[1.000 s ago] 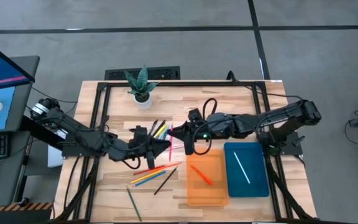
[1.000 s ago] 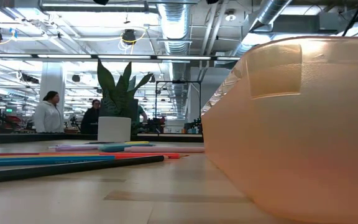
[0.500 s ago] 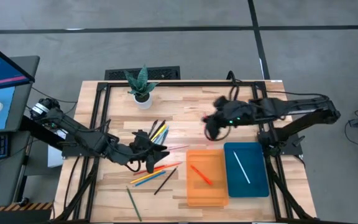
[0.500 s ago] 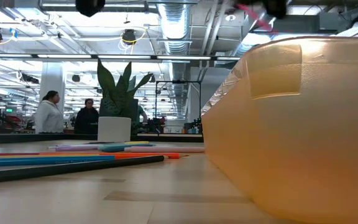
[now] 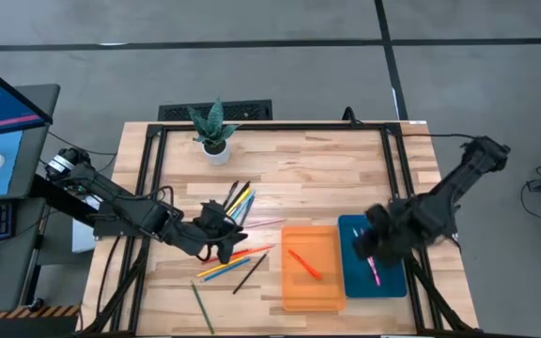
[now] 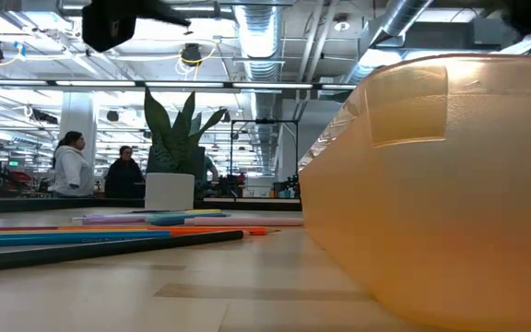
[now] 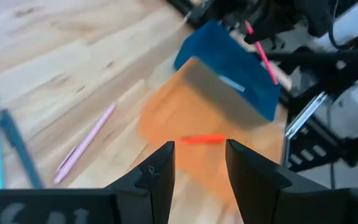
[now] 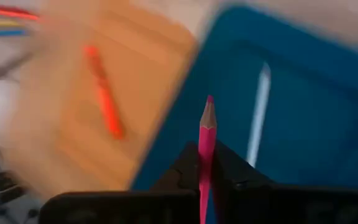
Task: Sort pens & pencils
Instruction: Put the pink pencil into the blue bin, then put the red pencil into the blue bin
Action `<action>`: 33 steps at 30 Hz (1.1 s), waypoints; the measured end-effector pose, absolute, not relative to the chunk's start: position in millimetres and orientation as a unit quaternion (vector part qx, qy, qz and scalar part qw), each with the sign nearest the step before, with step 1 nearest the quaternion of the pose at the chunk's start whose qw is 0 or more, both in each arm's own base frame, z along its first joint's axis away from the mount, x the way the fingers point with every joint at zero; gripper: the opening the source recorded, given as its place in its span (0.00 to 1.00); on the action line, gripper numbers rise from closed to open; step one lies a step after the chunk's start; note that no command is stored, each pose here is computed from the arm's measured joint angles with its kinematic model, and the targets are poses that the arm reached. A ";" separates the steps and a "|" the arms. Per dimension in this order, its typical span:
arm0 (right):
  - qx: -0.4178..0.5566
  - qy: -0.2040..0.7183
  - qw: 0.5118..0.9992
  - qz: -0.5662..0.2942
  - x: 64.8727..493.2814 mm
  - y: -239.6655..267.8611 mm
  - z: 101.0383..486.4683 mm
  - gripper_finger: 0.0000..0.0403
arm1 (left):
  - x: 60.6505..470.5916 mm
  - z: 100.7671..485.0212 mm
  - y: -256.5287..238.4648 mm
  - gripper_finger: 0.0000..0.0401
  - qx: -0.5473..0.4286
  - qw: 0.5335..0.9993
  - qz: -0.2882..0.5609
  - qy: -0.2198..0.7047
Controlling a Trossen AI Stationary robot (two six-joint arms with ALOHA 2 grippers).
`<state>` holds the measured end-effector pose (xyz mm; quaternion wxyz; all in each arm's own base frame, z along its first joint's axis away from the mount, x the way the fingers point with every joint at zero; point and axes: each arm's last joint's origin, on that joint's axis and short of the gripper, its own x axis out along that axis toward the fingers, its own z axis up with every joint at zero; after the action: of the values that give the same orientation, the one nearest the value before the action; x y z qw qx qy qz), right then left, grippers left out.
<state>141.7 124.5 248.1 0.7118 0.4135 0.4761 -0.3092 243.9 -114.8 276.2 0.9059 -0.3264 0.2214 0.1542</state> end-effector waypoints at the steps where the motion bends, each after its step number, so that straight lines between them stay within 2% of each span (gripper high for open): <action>1: 0.415 0.481 0.701 -0.325 138.2 129.2 238.9 0.06 | 242.2 273.7 -114.1 0.33 -0.323 0.903 0.159 0.234; 5: 0.414 0.497 0.669 -0.367 131.9 139.1 217.4 0.09 | 233.7 262.8 -110.7 0.33 -0.305 0.886 0.180 0.299; 8: 0.407 0.500 0.665 -0.378 134.0 142.1 211.9 0.10 | 227.6 256.6 -108.4 0.34 -0.300 0.871 0.195 0.338; 13: 0.400 0.508 0.657 -0.388 140.2 138.5 208.7 0.12 | 223.3 247.7 -107.3 0.41 -0.296 0.860 0.196 0.367; 16: 0.401 0.516 0.658 -0.373 144.3 134.5 211.0 0.19 | 221.9 246.2 -107.2 0.48 -0.298 0.854 0.194 0.381; 22: 0.414 0.510 0.658 -0.368 148.0 120.0 219.6 0.42 | 219.4 244.8 -109.4 0.58 -0.303 0.844 0.181 0.404; 27: 0.439 0.483 0.665 -0.363 149.7 112.0 230.3 0.54 | 213.1 240.4 -105.7 0.56 -0.272 0.837 0.204 0.429; 33: 0.449 0.433 0.700 -0.348 155.2 112.2 249.9 0.54 | 216.9 226.5 -109.0 0.52 -0.210 0.836 0.201 0.465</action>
<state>155.2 112.2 249.9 0.6999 0.4492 0.4330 -0.3478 216.9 -109.0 226.5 0.8365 -0.2100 0.4645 0.2011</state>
